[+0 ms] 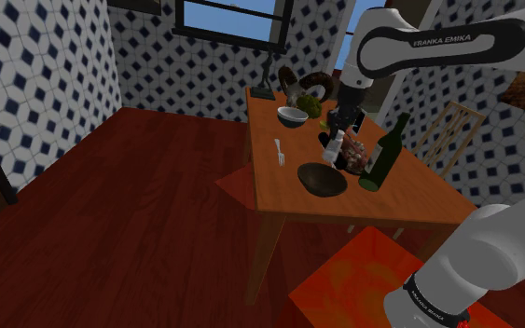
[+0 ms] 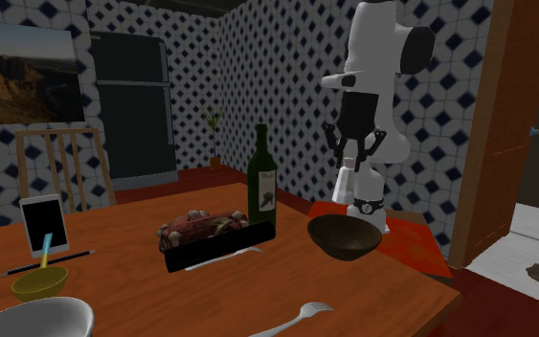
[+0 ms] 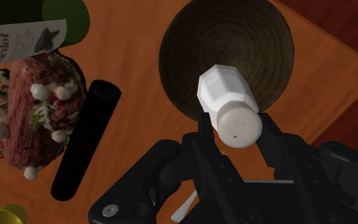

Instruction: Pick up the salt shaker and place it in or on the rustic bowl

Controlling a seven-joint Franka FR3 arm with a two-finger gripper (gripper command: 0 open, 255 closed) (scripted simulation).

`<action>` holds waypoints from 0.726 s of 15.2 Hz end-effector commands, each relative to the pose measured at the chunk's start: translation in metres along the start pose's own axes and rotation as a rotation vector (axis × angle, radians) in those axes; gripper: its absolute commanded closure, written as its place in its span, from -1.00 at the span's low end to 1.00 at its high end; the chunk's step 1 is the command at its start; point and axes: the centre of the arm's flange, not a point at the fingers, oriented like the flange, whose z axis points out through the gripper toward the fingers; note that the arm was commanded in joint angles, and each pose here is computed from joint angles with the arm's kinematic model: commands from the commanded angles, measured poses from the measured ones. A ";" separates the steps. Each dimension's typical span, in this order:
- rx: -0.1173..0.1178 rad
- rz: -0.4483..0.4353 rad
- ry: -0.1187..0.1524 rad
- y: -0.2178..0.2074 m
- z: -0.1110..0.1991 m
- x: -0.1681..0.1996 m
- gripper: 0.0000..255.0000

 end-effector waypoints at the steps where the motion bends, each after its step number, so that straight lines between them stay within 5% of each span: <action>1: 0.000 0.000 0.001 -0.001 0.010 0.000 1.00; 11: 0.000 0.000 0.001 -0.006 0.063 -0.002 1.00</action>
